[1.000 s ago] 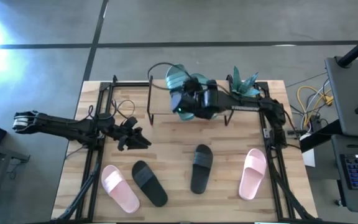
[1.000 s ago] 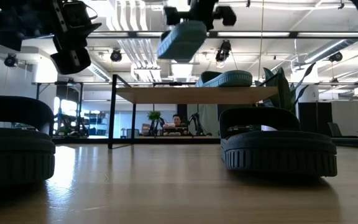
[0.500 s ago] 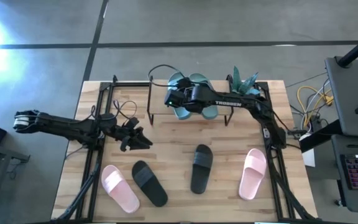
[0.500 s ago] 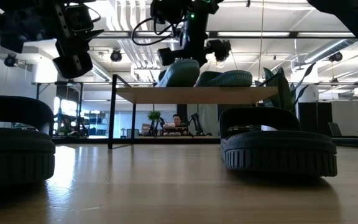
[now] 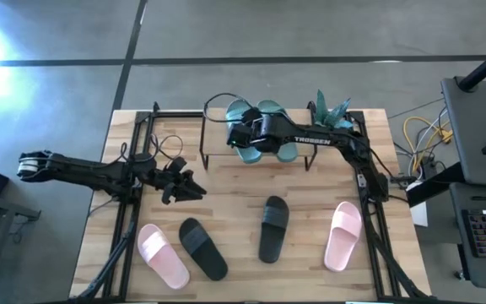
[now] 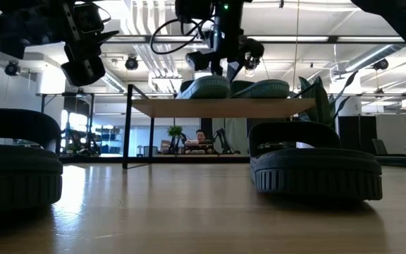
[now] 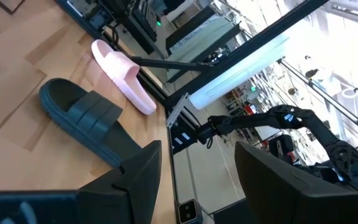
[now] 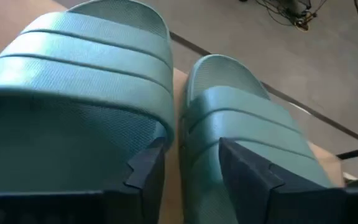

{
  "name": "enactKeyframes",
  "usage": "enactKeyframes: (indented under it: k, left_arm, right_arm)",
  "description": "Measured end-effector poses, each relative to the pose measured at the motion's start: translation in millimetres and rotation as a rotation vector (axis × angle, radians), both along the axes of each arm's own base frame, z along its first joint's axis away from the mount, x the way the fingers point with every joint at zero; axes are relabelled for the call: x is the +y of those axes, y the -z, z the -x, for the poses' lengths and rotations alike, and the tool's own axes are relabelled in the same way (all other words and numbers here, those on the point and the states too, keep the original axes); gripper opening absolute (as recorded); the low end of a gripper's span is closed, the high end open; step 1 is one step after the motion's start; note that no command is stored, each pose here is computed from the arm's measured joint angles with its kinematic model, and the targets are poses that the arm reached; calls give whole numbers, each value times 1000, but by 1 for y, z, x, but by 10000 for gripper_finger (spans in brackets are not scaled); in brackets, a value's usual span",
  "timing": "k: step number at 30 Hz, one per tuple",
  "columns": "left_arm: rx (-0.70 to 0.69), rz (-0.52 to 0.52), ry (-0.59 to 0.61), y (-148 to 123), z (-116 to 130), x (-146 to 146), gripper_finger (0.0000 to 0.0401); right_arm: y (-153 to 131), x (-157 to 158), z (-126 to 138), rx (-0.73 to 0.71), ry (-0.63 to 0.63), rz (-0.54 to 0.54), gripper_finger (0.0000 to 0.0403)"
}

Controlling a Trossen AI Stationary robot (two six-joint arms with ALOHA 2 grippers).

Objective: Pick and place slides into the shelf
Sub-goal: Put the green slide on the shelf

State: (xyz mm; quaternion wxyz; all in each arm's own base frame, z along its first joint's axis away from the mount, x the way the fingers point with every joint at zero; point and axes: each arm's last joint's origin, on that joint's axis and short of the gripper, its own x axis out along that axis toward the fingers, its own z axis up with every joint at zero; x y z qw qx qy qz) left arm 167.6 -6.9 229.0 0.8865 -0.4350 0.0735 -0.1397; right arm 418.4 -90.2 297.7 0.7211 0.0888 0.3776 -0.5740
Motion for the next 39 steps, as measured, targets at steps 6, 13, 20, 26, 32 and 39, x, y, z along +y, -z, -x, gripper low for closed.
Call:
enactKeyframes:
  k: [6, 13, 20, 26, 32, 39]
  left_arm:
    - [-10, 84, -82, -4, 0, 9, 190]
    - [-120, 100, -120, -17, 0, 30, 172]
    - [-140, -54, -109, -32, -10, 46, 41]
    - [-168, -280, -99, -42, -26, 60, 8]
    - [106, -404, -154, -40, -46, 89, 1]
    - [462, -592, -302, -52, -66, 120, 0]
  right_arm:
    - [-29, 6, 4, -9, -36, 10, 166]
    - [-83, 22, 10, -122, -199, 17, 149]
    - [-122, 36, 50, -170, -227, 3, 68]
    - [-139, 51, 78, -186, -205, -20, 12]
    - [-134, 72, 88, -122, -226, -46, 9]
    - [-119, 77, 86, -96, -196, -42, 9]
